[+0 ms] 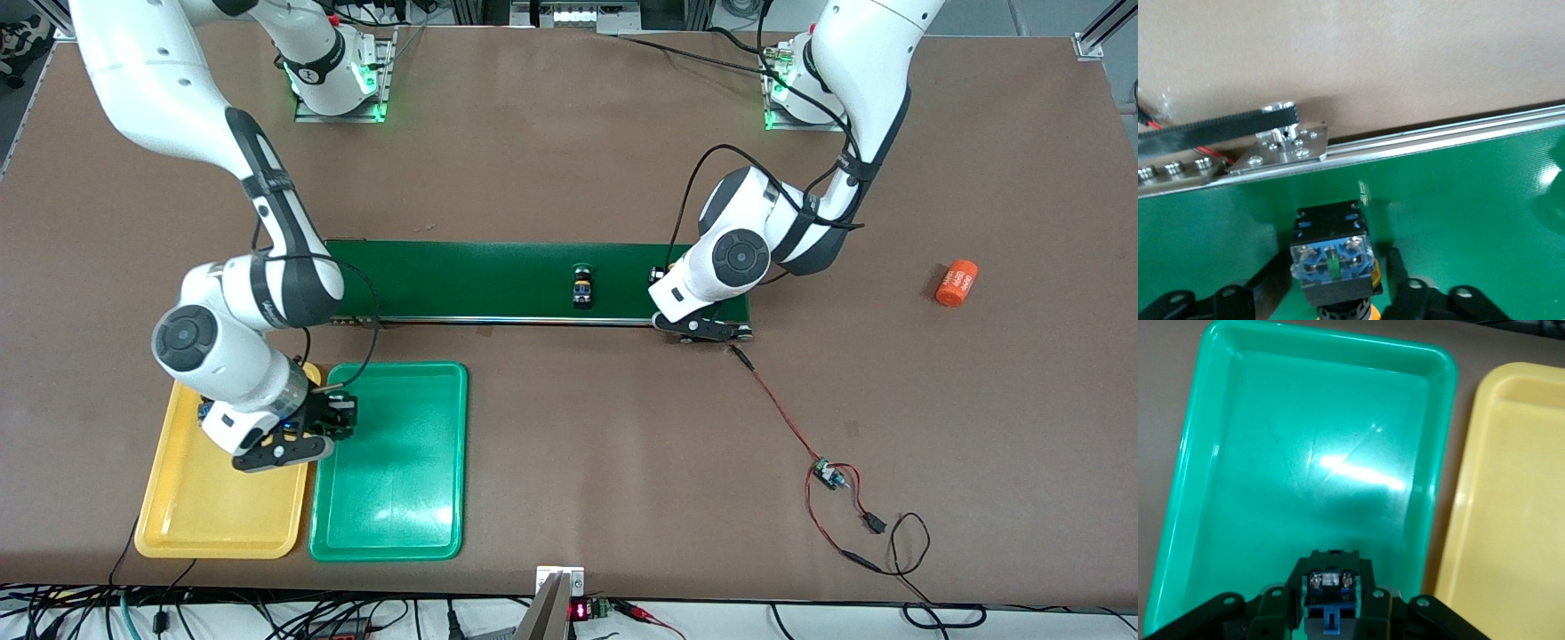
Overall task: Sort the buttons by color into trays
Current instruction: 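Drop the button into the green tray while the left gripper sets another on the belt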
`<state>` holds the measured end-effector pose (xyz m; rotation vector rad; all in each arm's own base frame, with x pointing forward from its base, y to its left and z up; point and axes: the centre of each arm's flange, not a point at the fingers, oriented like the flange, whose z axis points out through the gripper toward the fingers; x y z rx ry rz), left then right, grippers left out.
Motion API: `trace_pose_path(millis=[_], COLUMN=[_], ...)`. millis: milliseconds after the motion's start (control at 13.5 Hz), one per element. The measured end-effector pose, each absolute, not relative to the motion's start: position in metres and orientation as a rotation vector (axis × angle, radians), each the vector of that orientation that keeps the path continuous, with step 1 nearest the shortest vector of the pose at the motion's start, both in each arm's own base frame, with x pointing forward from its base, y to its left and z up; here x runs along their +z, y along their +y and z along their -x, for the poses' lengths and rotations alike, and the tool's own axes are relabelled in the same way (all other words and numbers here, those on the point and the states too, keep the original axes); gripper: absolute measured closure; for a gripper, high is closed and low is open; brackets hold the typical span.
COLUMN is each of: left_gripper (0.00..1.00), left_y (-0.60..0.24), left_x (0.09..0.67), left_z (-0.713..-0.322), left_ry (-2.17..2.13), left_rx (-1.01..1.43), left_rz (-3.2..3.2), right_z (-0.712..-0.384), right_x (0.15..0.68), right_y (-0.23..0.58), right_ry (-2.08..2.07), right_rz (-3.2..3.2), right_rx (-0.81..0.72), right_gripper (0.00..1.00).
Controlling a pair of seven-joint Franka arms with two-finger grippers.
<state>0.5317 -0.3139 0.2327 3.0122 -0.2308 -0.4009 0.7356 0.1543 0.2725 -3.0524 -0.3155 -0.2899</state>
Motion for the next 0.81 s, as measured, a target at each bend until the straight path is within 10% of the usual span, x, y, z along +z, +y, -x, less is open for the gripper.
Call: trace_pose_path(millis=[222,370,665,813], left_gripper=[0.0,0.0,0.0,0.0], left_y=[-0.279,-0.213,-0.033,0.002], left_x=[0.27,0.297,0.301,0.294], left_z=[-0.556,-0.578,-0.601,-0.599], left_ry=[-0.205,-0.166,-0.271,-0.35], left_rx=[-0.309,-0.324,-0.368,-0.395], left_rz=[-3.014,-3.014,-2.962,-3.001], right_z=[-0.74,-0.742,-0.742,-0.743], right_x=[0.252,0.252,0.247,0.246], right_y=[0.159,0.159,0.16,0.161], right_ry=[-0.344,-0.348,-0.349,-0.348], right_rz=[3.034,3.027,3.024,3.021], right_rx=[-0.345,-0.378,-0.382,-0.387], right_gripper=[0.67,0.66,0.25,0.22])
